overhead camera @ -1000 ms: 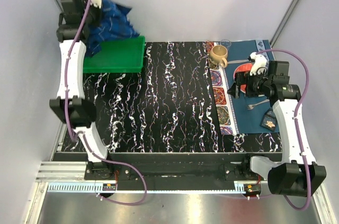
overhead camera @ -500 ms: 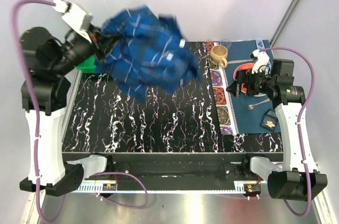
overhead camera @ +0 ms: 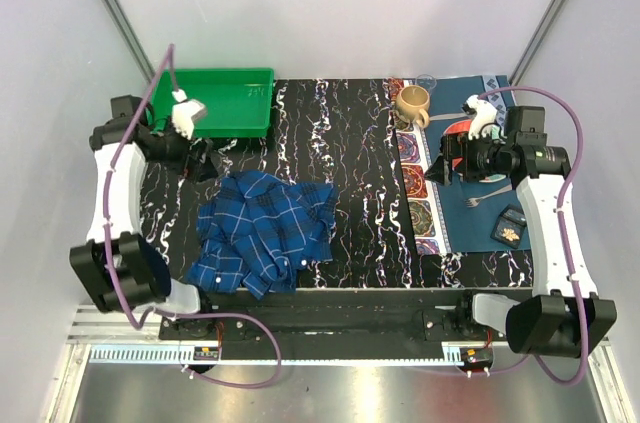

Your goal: Pin the brooch onto the clothing

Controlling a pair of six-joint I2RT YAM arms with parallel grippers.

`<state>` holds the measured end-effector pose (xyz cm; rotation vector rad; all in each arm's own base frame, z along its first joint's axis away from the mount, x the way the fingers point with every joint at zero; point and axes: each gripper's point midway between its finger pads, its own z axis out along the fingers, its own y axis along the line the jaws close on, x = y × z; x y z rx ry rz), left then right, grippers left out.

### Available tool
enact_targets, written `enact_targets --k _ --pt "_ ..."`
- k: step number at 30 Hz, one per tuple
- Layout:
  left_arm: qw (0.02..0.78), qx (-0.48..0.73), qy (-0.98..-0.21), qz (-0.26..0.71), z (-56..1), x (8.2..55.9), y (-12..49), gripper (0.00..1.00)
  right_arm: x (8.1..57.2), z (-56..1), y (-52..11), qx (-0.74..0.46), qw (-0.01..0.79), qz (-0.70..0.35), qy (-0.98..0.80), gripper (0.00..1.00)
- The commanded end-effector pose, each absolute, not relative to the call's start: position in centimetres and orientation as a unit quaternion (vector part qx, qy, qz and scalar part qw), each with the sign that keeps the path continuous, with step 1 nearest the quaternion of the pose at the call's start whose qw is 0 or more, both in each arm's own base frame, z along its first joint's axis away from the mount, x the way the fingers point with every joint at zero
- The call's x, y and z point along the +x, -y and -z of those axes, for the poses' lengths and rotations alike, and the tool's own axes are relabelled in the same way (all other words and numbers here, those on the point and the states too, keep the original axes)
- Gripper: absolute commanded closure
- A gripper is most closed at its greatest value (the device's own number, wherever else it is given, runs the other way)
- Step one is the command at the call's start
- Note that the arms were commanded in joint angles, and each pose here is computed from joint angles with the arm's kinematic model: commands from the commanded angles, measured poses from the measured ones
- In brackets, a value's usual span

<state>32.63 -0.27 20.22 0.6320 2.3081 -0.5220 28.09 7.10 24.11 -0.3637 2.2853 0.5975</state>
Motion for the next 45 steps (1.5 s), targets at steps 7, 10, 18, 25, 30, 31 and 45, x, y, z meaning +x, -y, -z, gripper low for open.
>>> enact_targets --k 7,10,18,25,30,31,45 --pt "0.277 0.671 -0.672 0.15 -15.0 18.2 10.4 0.01 27.9 -23.9 -8.0 -0.153 0.356 -0.262 -0.884 0.0" --pt "0.259 0.725 -0.624 0.134 -12.6 16.5 11.3 0.01 27.7 -23.7 -8.0 -0.153 0.355 -0.262 -0.885 0.0" --pt "0.21 0.779 -0.587 0.069 -7.4 17.2 13.5 0.05 27.7 -24.1 -8.2 -0.149 0.355 -0.269 -0.883 0.0" --pt "0.259 0.752 -0.602 0.072 -10.0 19.0 17.6 0.88 27.4 -24.2 -7.9 -0.149 0.362 -0.257 -0.883 0.0" --pt "0.442 0.522 -0.719 0.119 -24.3 27.6 17.7 1.0 27.4 -24.4 -7.9 -0.15 0.366 -0.257 -0.882 0.0" --pt "0.469 0.478 -0.732 0.127 -26.8 29.2 16.9 1.0 27.5 -24.3 -7.9 -0.149 0.363 -0.259 -0.883 0.0" --pt "0.389 0.615 -0.616 0.3 -29.8 15.7 24.0 1.0 27.9 -24.4 -8.4 -0.143 0.354 -0.278 -0.882 0.0"
